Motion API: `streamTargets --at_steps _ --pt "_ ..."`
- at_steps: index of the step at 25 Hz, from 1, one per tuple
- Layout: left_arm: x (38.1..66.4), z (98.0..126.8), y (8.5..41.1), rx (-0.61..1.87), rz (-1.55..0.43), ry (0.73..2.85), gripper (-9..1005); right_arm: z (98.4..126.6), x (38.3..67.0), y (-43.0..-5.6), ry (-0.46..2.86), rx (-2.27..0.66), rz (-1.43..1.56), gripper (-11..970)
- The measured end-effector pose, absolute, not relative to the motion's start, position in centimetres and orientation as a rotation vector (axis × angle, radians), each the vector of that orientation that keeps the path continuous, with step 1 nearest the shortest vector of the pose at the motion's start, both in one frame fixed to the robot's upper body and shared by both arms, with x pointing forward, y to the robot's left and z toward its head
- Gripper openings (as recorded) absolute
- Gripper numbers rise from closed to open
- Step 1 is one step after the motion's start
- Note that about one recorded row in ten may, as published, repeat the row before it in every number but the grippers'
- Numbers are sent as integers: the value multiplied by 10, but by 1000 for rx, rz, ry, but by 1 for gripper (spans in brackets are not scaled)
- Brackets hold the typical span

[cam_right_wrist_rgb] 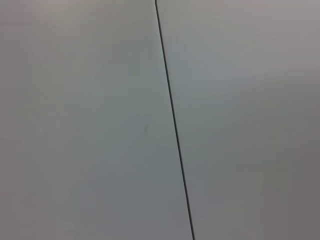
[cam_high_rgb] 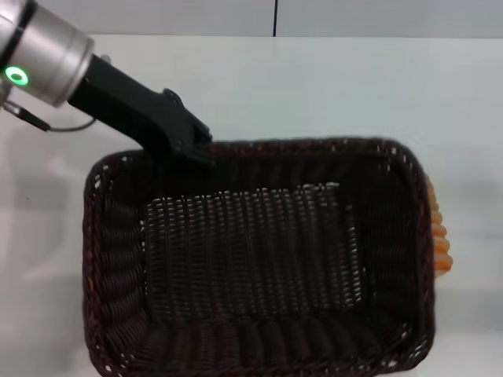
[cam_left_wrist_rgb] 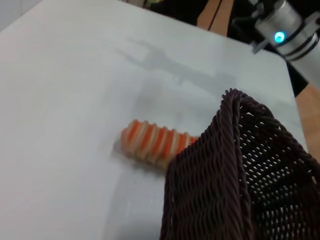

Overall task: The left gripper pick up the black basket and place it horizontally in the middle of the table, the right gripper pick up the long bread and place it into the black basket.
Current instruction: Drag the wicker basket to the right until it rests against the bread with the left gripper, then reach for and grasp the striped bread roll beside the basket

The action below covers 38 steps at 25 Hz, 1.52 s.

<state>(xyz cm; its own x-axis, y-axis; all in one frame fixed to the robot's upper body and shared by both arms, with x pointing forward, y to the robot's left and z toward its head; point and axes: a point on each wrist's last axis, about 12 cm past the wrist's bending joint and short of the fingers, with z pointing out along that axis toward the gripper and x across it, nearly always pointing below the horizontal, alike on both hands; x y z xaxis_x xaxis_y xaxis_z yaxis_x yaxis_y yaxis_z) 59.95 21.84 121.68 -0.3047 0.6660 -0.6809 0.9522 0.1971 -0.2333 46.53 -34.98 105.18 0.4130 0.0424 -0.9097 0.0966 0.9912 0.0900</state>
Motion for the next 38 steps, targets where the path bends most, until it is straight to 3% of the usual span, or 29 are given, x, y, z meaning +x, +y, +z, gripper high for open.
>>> streamTargets --at_steps 11,22,26,30,38 --pt "594 1196 209 1612 -902 2016 262 1052 459 -350 1129 136 -24 684" --pt "611 1209 223 1367 -840 1987 494 1051 455 -349 1127 133 -2 680" --pt "619 1223 241 1177 -845 1912 547 1049 453 -345 1139 121 24 678" --pt "619 1235 280 887 -844 1768 573 1046 449 -342 1159 106 47 676" --pt "593 1224 351 488 -737 1551 574 1030 438 -320 1256 109 289 673"
